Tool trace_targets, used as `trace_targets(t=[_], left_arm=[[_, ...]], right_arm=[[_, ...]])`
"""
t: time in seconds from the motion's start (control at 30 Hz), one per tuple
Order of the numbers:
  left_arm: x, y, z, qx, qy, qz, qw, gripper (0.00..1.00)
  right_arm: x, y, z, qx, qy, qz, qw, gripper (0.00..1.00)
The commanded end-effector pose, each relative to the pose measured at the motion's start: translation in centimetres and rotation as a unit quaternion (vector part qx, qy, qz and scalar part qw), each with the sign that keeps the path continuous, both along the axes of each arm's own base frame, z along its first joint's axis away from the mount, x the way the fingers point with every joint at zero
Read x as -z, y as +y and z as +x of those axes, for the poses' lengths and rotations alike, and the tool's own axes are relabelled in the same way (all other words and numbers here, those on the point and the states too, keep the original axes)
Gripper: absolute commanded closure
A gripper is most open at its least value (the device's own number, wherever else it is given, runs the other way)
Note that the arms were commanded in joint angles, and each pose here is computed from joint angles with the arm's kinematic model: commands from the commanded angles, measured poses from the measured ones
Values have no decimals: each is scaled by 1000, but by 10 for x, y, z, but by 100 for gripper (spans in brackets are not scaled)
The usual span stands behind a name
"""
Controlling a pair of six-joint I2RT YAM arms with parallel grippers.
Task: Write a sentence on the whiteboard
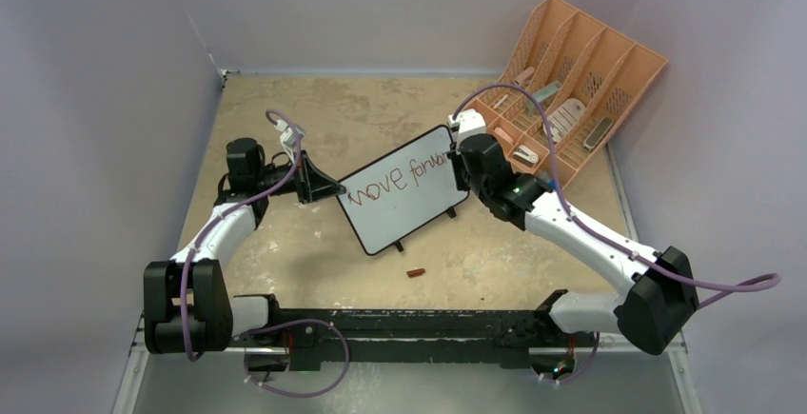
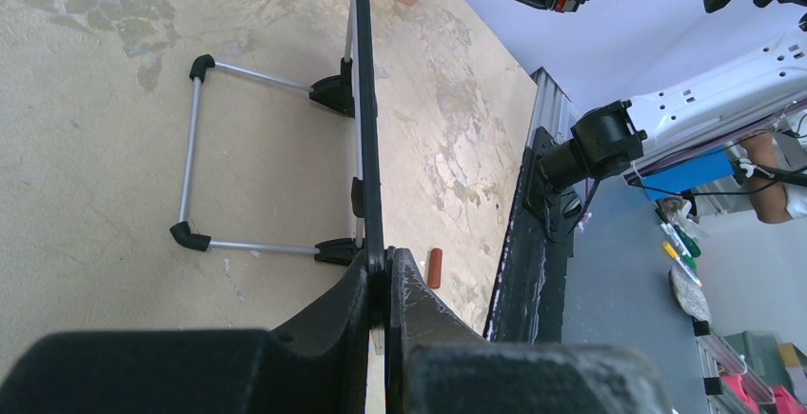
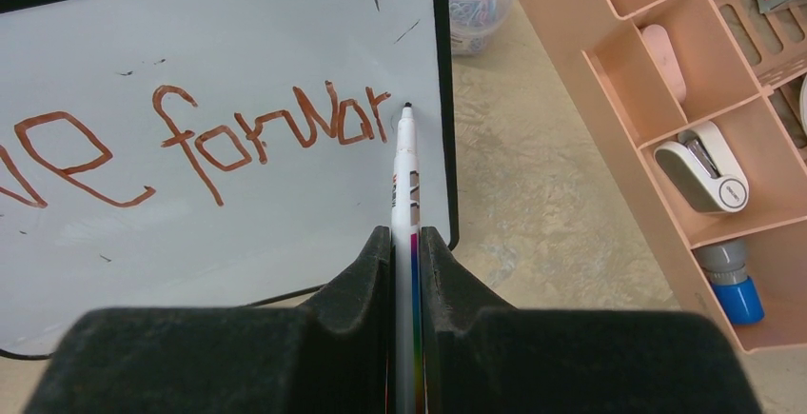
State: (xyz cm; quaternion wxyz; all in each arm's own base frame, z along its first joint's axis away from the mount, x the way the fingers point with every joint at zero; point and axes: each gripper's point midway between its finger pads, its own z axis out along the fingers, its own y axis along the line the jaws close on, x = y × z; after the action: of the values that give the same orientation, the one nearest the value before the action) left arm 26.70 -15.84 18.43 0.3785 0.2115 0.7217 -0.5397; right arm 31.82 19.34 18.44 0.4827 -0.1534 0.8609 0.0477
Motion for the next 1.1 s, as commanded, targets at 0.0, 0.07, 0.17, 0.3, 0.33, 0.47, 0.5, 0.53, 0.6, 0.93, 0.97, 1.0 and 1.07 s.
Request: trace_targets(t=[0.0,0.07,0.17,0.3,0.33,0.47,0.5,0.53,0.6,0.93,0.97,1.0,1.07], left_arm=[[-4,0,6,5,-29,8,1000,100],[-4,0,6,4,-29,8,1000,100],[-3,0,6,4,-29,8,1000,100],[-3,0,6,4,-28,8,1000,100],[-3,0,6,3,-28,8,1000,100],[-3,0,6,3,-28,8,1000,100],[-3,0,7,3,-28,9,1000,100],[-3,0,7,3,-28,9,1000,100],[-3,0,7,3,-28,9,1000,100],[-3,0,7,3,-28,9,1000,100],[-3,0,7,3,-28,9,1000,100],[-3,0,7,2,-28,9,1000,100],[-3,0,7,3,-28,9,1000,100]], right_arm=[[-20,8,4,-17,-26,25,999,100],[-21,9,3,-18,-28,27,999,100],[-20,10,2,-23,-25,26,999,100],[-20,11,1,-28,-23,27,999,100],[-19,12,1,-30,-22,27,999,100],[-18,11,0,-33,-19,24,999,100],[-17,11,-1,-34,-18,23,999,100],[-16,11,-1,-34,-16,22,999,100],[-15,11,-2,-35,-14,21,999,100],[-4,9,-7,-37,2,15,999,100],[-3,9,-7,-36,4,14,999,100],[-2,9,-7,-37,5,14,999,100],[-2,10,-8,-39,6,14,999,100]])
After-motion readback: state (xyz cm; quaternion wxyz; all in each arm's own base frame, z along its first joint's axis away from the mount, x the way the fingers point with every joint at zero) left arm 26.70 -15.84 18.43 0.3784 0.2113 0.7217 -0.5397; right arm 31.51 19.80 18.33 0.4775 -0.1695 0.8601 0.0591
